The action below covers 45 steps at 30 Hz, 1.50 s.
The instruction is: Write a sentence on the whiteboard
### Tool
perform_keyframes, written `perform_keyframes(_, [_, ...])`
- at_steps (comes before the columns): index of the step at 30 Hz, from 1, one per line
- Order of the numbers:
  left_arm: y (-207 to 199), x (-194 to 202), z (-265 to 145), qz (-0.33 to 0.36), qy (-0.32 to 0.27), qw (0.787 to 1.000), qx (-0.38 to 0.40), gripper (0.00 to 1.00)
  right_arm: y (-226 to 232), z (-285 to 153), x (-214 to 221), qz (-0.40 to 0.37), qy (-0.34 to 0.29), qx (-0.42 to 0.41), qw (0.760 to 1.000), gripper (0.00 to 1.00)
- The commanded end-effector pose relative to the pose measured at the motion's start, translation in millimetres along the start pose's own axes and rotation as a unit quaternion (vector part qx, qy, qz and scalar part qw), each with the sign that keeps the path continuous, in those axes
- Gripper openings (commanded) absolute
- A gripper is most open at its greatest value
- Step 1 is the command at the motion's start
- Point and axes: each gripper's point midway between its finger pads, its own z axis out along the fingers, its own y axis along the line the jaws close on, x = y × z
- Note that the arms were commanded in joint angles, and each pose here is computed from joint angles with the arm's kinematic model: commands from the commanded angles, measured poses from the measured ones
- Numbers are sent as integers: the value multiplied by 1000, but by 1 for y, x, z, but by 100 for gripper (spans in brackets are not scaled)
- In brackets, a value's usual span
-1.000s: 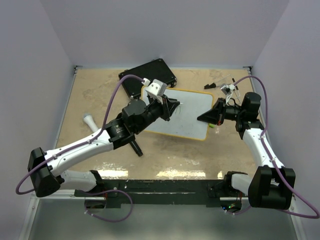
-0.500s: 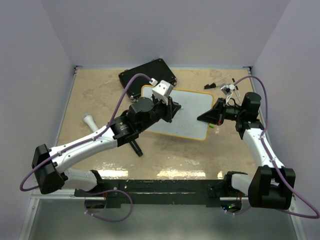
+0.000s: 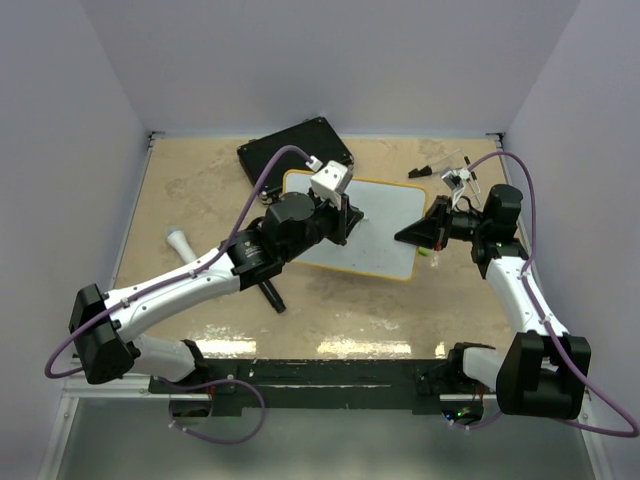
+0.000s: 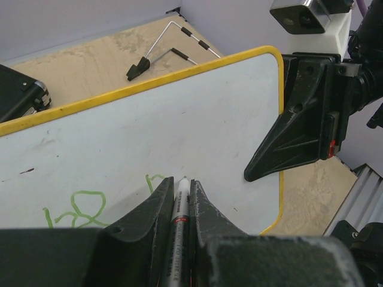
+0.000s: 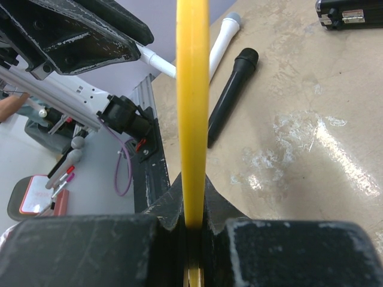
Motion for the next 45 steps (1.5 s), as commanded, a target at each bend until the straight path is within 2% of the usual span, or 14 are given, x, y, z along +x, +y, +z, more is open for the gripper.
perform_keyframes(1, [1, -28, 0, 5, -32, 999, -7, 0, 17, -2, -17, -57, -1, -20, 998, 0])
perform_keyframes(17, [-4, -30, 9, 8, -33, 999, 0, 0, 18, -2, -17, -57, -1, -21, 998, 0])
perform_keyframes(33, [14, -40, 1, 0, -54, 998, -26, 0, 18, -2, -17, -58, -1, -20, 998, 0])
perform_keyframes(45, [27, -20, -5, -6, -32, 999, -34, 0, 17, -2, -18, -56, -1, -19, 998, 0])
